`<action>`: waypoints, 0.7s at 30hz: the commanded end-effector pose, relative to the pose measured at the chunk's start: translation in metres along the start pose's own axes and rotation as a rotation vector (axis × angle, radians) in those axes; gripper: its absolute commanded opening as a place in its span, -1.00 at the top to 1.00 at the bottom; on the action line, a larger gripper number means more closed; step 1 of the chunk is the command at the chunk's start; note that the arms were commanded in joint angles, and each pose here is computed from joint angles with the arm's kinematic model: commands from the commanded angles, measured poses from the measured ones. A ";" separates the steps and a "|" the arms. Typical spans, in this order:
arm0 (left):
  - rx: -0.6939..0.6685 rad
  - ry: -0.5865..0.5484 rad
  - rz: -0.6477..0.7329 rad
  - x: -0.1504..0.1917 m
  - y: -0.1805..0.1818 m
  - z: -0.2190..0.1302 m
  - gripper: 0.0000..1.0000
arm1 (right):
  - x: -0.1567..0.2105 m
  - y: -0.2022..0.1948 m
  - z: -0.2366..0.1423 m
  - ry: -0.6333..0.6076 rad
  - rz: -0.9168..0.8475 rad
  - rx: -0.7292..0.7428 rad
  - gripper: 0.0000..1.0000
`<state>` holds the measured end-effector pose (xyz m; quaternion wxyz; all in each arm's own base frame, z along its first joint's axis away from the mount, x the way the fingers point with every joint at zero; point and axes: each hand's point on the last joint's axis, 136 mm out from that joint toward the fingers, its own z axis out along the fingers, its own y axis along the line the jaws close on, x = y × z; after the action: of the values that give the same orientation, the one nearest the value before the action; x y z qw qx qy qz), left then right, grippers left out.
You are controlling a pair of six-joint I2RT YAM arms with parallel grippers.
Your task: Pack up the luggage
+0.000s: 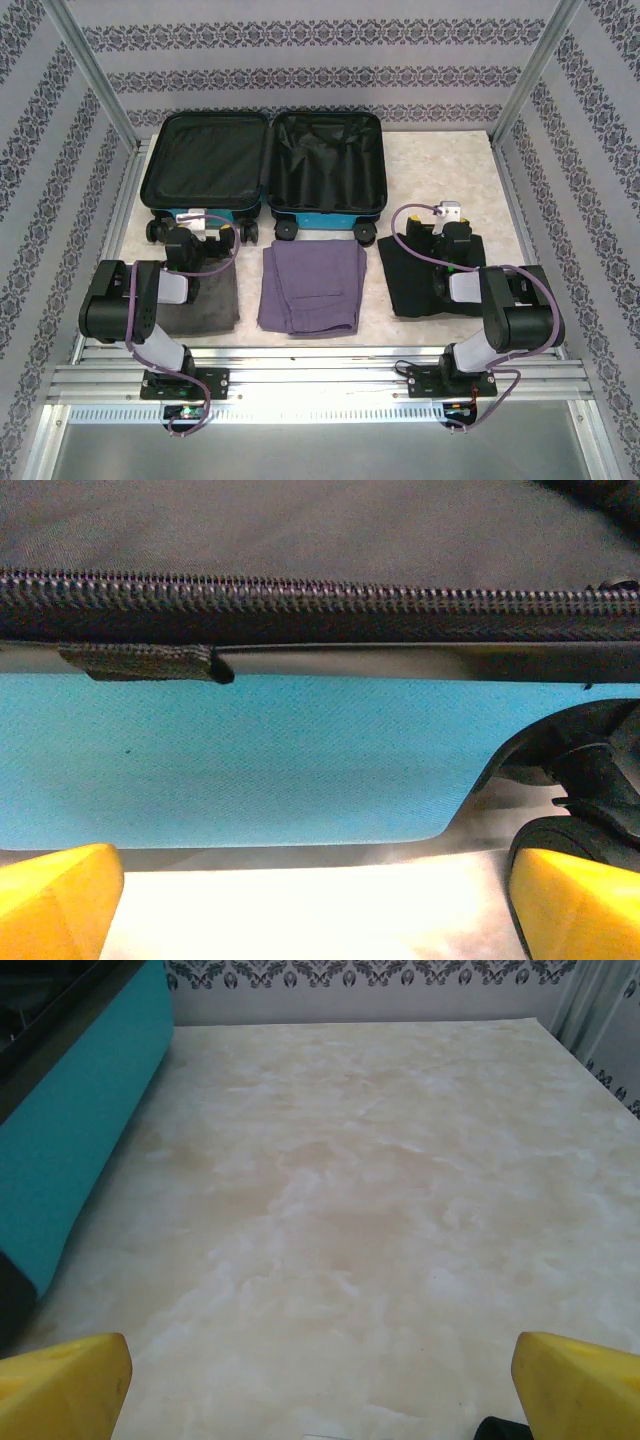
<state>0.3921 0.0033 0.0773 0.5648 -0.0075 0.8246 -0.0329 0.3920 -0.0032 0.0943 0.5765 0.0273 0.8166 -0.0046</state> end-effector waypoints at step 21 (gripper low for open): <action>-0.013 -0.039 0.014 -0.013 0.004 0.002 -0.99 | -0.013 0.005 0.002 -0.035 -0.016 -0.030 -0.95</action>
<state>0.3921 0.0033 0.0773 0.5648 -0.0075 0.8246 -0.0329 0.3921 0.0000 0.0942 0.5764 0.0219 0.8169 0.0027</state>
